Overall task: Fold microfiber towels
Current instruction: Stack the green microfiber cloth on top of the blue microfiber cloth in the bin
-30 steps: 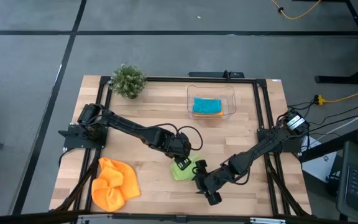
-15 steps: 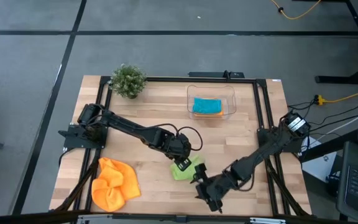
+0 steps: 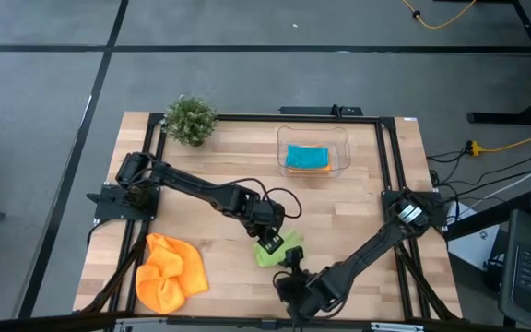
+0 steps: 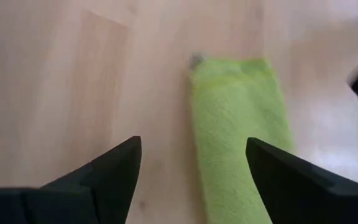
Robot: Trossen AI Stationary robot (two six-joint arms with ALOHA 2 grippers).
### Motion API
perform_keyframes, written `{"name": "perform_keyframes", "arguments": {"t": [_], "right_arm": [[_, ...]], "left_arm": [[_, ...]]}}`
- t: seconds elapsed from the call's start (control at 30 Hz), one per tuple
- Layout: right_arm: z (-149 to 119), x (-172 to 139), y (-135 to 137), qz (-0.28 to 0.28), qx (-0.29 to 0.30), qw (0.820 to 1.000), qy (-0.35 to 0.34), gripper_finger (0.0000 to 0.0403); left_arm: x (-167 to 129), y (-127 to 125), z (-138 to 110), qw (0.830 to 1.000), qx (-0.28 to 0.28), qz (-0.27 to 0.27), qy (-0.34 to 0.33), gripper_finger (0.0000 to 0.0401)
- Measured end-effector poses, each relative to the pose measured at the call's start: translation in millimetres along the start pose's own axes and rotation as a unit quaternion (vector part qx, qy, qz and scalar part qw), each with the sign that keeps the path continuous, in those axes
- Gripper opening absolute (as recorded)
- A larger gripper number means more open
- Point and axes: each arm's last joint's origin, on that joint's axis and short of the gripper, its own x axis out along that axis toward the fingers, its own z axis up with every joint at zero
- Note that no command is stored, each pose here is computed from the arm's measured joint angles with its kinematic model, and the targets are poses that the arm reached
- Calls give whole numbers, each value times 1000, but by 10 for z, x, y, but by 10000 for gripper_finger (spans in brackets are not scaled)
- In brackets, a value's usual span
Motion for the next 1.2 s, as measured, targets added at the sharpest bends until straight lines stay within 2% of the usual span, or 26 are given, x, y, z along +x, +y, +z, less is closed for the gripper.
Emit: {"name": "perform_keyframes", "arguments": {"t": [0.07,0.17,0.3,0.53,0.77,1.0,1.2], "right_arm": [[-25,41,6,-28,4,1000,1,291],[-39,114,27,-40,6,999,2,291],[-132,287,94,-49,-19,998,24,291],[-195,366,129,-91,-54,994,29,291],[-212,413,63,-116,-63,991,37,291],[-220,453,-10,-124,-64,989,53,291],[-228,455,-13,-120,-41,990,57,291]], "left_arm": [[2,-12,-17,1000,3,0,-1,140],[2,-14,-21,1000,3,1,-2,140],[0,-5,-6,1000,0,2,-4,140],[-7,23,31,1000,-2,9,-13,140],[-31,190,181,998,-27,44,-22,140],[265,410,286,994,-51,93,14,134],[466,404,247,995,-22,96,23,133]]}}
